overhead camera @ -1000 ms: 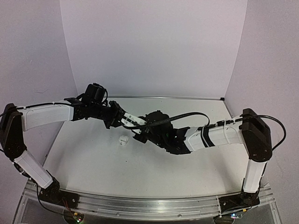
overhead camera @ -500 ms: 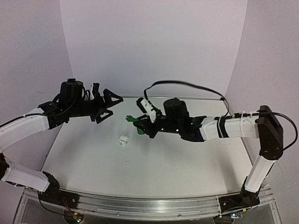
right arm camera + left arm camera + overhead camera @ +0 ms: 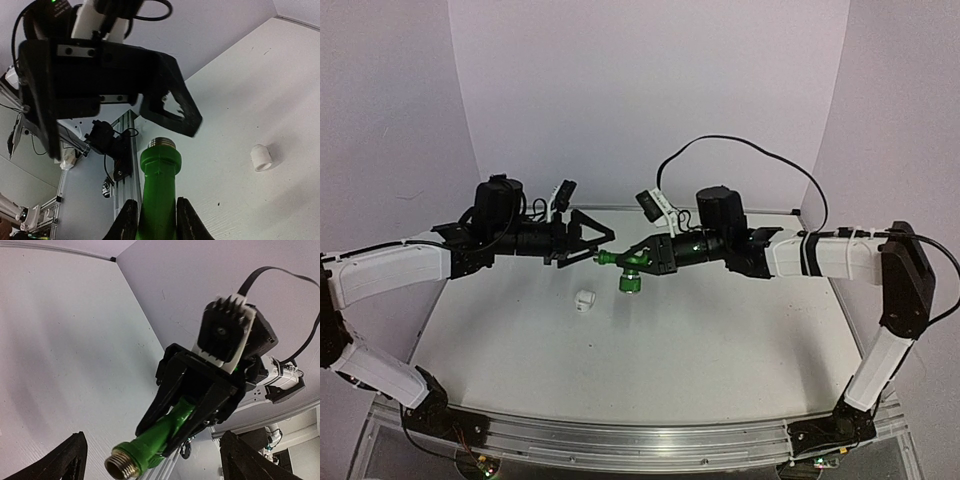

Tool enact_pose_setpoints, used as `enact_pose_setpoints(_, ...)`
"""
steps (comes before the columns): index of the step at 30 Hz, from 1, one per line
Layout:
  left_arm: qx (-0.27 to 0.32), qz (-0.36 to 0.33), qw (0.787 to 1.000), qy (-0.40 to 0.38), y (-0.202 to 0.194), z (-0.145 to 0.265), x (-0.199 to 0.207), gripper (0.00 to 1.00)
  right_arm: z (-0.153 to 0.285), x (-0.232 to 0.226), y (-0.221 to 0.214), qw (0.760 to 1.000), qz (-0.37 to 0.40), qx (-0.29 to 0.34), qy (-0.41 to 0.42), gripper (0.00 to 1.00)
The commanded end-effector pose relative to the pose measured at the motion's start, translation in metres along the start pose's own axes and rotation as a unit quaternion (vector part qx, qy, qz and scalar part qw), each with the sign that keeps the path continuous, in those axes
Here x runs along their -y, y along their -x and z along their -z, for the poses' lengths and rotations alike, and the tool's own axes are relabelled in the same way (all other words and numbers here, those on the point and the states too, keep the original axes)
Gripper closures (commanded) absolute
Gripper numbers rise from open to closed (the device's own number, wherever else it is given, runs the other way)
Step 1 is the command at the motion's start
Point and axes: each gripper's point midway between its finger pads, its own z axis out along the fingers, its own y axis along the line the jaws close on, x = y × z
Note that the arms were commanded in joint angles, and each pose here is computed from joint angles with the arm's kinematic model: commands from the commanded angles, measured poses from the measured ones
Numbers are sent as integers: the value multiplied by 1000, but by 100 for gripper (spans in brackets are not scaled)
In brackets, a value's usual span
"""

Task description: Install the water faucets

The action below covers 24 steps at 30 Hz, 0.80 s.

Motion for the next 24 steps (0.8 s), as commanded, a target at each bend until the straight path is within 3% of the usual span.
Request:
enact_pose_setpoints(1,4,-40,998,-45,7,2,29,14,18,-49,35,997,48,34,49,100)
enact_pose_setpoints(10,-19,-44,995,-83,-2,4,46,37,20,-54,41,995,66,41,56,100)
enact_pose_setpoints(15,-19,-50,995,-90,-1,3,52,63,18,-53,43,995,64,45,57,100)
enact_pose_setpoints(18,-17,-53,994,-91,-2,4,53,72,17,-49,44,996,58,50,48,100)
enact_pose_setpoints(22,-7,-57,995,-86,1,7,54,97,17,-41,48,997,47,63,27,100)
enact_pose_setpoints(24,9,-65,995,-78,5,10,54,100,18,-36,53,996,38,76,10,98)
